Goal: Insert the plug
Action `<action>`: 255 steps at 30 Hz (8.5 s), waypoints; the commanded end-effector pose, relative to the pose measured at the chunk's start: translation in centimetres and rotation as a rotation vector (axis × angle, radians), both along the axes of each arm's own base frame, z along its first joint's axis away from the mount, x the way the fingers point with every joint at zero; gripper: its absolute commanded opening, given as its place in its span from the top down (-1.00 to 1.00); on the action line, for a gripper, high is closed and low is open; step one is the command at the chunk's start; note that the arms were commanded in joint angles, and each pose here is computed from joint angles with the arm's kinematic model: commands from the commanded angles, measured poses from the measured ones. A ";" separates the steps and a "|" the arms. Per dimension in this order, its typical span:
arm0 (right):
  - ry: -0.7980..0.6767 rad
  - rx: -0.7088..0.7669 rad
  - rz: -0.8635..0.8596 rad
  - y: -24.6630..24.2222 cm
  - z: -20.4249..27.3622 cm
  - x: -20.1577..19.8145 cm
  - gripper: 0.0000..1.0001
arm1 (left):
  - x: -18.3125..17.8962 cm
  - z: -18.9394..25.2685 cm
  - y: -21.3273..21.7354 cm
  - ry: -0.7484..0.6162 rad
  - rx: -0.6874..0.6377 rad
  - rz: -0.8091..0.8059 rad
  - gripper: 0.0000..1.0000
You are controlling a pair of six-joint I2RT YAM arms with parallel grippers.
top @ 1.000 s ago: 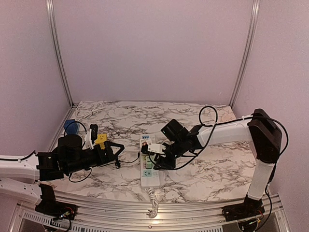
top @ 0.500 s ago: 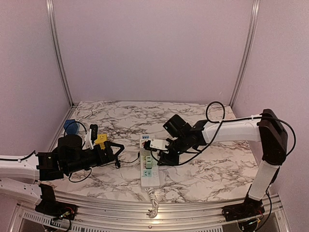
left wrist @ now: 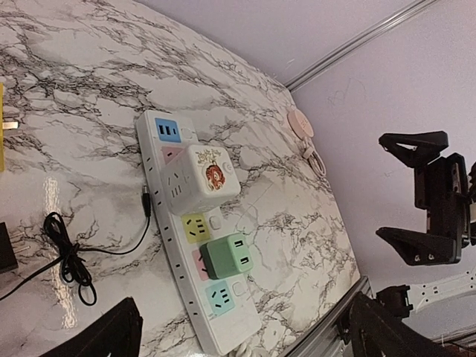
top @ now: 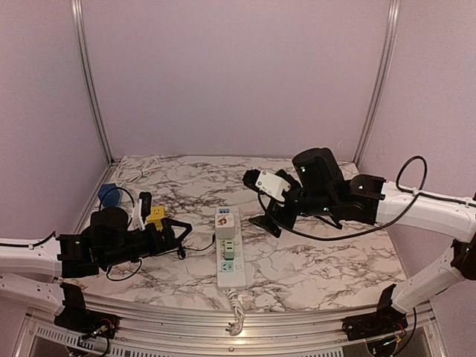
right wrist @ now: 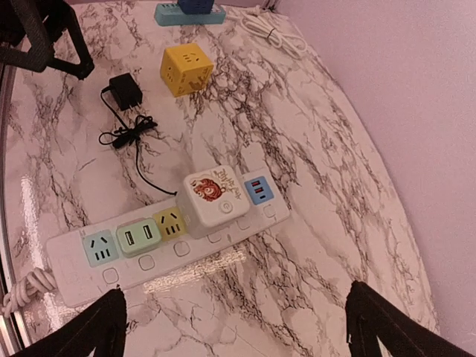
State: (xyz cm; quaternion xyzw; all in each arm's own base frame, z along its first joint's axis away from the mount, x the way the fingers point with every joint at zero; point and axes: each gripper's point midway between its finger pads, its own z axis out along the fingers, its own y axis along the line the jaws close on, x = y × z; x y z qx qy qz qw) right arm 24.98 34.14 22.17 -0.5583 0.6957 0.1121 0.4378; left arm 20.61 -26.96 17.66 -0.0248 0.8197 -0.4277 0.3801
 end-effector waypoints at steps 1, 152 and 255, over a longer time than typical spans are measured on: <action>-0.121 0.175 -0.231 -2.7 5.6 1.2 -0.97 | 0.6 0.3 0.1 -0.017 0.020 0.018 -0.98; 0.574 0.478 -0.215 6.8 -3.0 3.3 -0.35 | 9.6 -2.5 0.3 0.011 0.759 0.209 -0.98; 0.365 0.516 -0.399 -5.0 1.9 -3.1 -0.41 | 19.1 -11.9 -9.5 0.065 0.920 0.032 -0.98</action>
